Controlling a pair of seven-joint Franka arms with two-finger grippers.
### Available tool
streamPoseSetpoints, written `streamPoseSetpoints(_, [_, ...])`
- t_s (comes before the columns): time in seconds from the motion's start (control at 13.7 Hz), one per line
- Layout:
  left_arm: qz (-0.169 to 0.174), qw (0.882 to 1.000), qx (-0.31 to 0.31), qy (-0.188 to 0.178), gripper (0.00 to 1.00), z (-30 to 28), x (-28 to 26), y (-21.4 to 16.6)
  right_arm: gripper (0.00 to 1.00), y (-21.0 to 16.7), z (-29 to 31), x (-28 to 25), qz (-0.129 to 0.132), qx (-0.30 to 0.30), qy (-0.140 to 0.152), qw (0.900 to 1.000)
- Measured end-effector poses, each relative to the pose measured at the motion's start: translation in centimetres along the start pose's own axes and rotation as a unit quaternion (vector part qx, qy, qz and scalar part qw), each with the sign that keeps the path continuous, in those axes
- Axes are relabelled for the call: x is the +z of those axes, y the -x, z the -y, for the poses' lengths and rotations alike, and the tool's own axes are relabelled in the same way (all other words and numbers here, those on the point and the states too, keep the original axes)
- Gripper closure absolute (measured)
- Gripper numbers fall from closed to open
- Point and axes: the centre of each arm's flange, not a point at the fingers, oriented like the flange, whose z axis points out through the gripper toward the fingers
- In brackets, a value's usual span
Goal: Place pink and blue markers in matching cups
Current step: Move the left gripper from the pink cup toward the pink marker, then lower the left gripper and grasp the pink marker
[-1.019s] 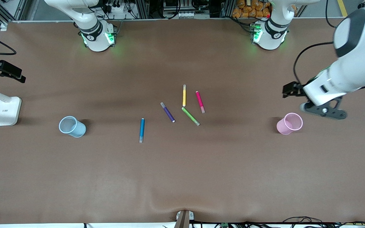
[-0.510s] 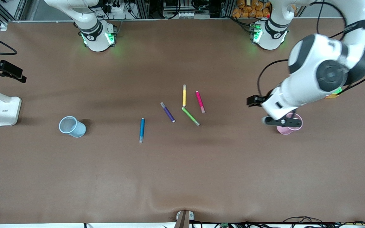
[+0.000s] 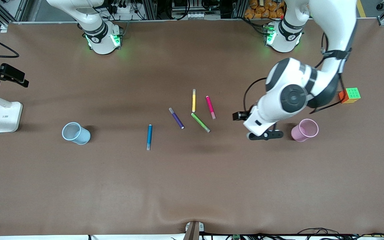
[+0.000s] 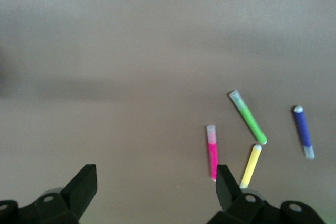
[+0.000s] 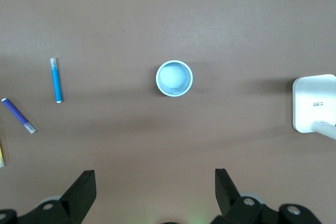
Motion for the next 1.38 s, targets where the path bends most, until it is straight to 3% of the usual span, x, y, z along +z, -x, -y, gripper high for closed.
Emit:
streamPoseSetpoints(0.44, [-0.012, 0.996, -0.084, 0.008, 0.0, -4.6, 7.7, 2.4, 0.0, 0.0, 0.0, 0.0, 0.0, 0.0, 0.0, 1.0])
streamPoseSetpoints(0.87, [0.005, 0.996, -0.091, -0.01, 0.02, -7.4, 14.6, 5.8, 0.0, 0.0, 0.1, 0.0, 0.0, -0.001, 0.0, 1.0])
streamPoseSetpoints(1.38, [0.011, 0.995, -0.094, -0.014, 0.33, -7.4, 19.0, 6.1, 0.0, -0.3, 1.5, 0.4, 0.002, -0.014, 0.001, 1.0])
